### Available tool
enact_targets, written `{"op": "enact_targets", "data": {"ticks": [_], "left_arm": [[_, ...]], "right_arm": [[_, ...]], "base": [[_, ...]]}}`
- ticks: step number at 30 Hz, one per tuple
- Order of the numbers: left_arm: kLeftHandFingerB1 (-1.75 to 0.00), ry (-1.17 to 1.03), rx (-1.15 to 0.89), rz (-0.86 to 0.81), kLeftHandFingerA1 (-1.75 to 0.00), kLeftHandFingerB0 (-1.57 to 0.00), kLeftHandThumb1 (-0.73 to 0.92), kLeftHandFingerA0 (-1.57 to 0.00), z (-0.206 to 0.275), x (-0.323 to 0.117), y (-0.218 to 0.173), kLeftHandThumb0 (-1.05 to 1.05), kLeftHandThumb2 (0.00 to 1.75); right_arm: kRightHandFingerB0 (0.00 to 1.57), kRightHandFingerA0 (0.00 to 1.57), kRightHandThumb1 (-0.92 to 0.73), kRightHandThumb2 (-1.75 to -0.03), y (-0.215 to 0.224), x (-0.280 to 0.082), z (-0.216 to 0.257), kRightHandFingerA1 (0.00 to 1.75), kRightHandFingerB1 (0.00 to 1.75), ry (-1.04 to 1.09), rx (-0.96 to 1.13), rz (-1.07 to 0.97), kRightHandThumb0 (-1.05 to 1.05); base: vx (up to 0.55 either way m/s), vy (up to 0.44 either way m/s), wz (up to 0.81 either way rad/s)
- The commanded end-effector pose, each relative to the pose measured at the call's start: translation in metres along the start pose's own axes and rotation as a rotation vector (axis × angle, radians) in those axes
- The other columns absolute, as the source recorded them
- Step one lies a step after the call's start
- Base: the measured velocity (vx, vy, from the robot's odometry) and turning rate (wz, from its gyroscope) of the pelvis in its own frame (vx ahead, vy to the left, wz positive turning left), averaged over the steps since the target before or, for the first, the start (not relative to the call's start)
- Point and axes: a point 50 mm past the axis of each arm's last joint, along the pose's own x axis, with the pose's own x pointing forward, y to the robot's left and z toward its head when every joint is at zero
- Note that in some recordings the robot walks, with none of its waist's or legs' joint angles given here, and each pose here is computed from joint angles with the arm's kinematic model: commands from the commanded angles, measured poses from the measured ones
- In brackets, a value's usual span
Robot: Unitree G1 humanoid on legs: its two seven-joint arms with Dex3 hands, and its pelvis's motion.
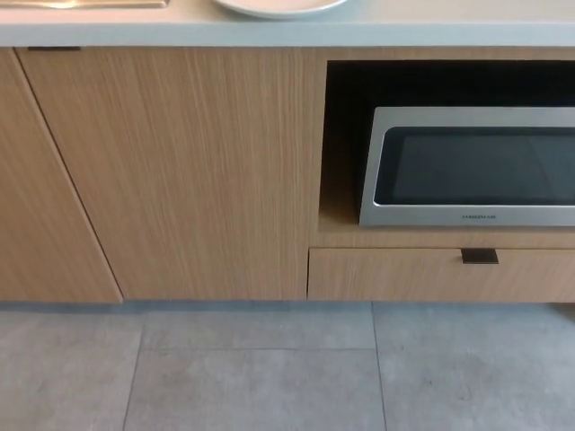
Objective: Walk towards the tissue paper container and pull out a piece of tissue paper and use it to wipe the plate
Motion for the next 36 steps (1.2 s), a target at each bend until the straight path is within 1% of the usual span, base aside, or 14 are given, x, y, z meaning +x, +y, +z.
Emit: {"op": "enact_targets", "data": {"ticks": [1,2,10,11,14,16,17,19,20,23,24,28,30,36], "left_arm": [[-0.83,-0.165,-0.066,0.048,-1.04,-0.69,0.64,-0.93,0.013,-0.002,0.007,0.17,1.22],[-0.85,-0.169,-0.078,0.066,-1.13,-0.71,0.68,-0.88,0.012,-0.003,0.008,0.23,1.22],[-0.82,-0.179,-0.090,0.140,-1.18,-0.69,0.66,-0.81,0.015,-0.001,0.015,0.22,1.21],[-0.84,-0.182,-0.094,0.149,-1.15,-0.70,0.70,-0.82,0.015,-0.002,0.016,0.13,1.04],[-0.84,-0.185,-0.095,0.154,-1.15,-0.70,0.70,-0.82,0.015,-0.002,0.017,0.13,1.04],[-0.80,-0.186,-0.083,0.152,-1.11,-0.69,0.70,-0.83,0.014,-0.002,0.017,0.16,1.06],[-0.82,-0.191,-0.086,0.149,-1.06,-0.70,0.66,-0.87,0.014,-0.002,0.017,0.21,1.23],[-0.82,-0.193,-0.087,0.149,-1.06,-0.70,0.66,-0.87,0.013,-0.002,0.017,0.21,1.23],[-0.85,-0.185,-0.098,0.150,-1.34,-0.72,0.71,-0.93,0.012,-0.002,0.017,0.17,1.13],[-0.85,-0.173,-0.117,0.153,-1.34,-0.72,0.71,-0.93,0.010,-0.002,0.017,0.17,1.13],[-0.85,-0.172,-0.116,0.158,-1.51,-0.72,0.75,-0.95,0.011,-0.001,0.017,0.10,1.06],[-0.85,-0.171,-0.116,0.165,-1.51,-0.72,0.75,-0.95,0.011,-0.001,0.017,0.10,1.06],[-0.81,-0.180,-0.098,0.163,-1.05,-0.68,0.68,-0.96,0.010,-0.002,0.020,0.11,1.22],[-0.79,-0.153,-0.057,0.168,-1.00,-0.67,0.67,-0.90,0.000,-0.004,0.027,0.16,1.20]], "right_arm": [[0.47,0.80,-0.70,-0.64,-0.008,-0.001,0.006,0.48,0.38,-0.074,0.090,-0.096,0.01],[0.46,0.79,-0.70,-0.67,-0.008,-0.001,0.004,0.50,0.40,-0.071,0.099,-0.095,0.02],[0.46,0.81,-0.70,-0.63,-0.014,-0.002,0.002,0.50,0.39,-0.074,0.091,-0.093,-0.03],[0.48,0.85,-0.69,-0.61,-0.016,-0.002,0.003,0.49,0.38,-0.079,0.084,-0.105,-0.03],[0.48,0.85,-0.69,-0.61,-0.016,-0.003,0.004,0.49,0.38,-0.082,0.080,-0.110,-0.03],[0.50,0.86,-0.67,-0.59,-0.016,-0.003,0.003,0.48,0.38,-0.079,0.075,-0.109,-0.05],[0.51,0.87,-0.67,-0.59,-0.016,-0.003,0.003,0.48,0.38,-0.075,0.074,-0.109,-0.05],[0.51,0.87,-0.67,-0.59,-0.016,-0.004,0.002,0.48,0.38,-0.075,0.074,-0.109,-0.05],[0.53,0.87,-0.68,-0.59,-0.016,-0.003,0.003,0.48,0.38,-0.075,0.084,-0.112,-0.03],[0.53,0.87,-0.68,-0.59,-0.015,-0.002,0.004,0.48,0.38,-0.076,0.099,-0.115,-0.03],[0.53,0.87,-0.65,-0.59,-0.016,-0.001,0.004,0.49,0.39,-0.077,0.094,-0.116,0.01],[0.53,0.87,-0.65,-0.59,-0.017,0.000,0.005,0.49,0.39,-0.081,0.087,-0.120,0.01],[0.54,0.84,-0.68,-0.67,-0.023,-0.001,0.007,0.51,0.43,-0.099,0.019,-0.110,0.03],[0.53,0.86,-0.69,-0.65,-0.040,0.000,0.002,0.52,0.42,-0.086,-0.021,-0.105,-0.02]], "base": [[0.00,0.000,0.00],[0.00,0.000,0.00],[0.00,0.000,0.00],[0.00,0.000,0.00],[0.00,0.000,0.00],[0.00,0.000,0.00],[0.00,0.000,0.00],[0.00,0.000,0.00],[0.00,0.000,0.00],[0.00,0.000,0.00],[0.00,0.000,0.00],[0.00,0.000,0.00],[0.00,0.000,0.00],[0.00,0.000,0.00]]}}
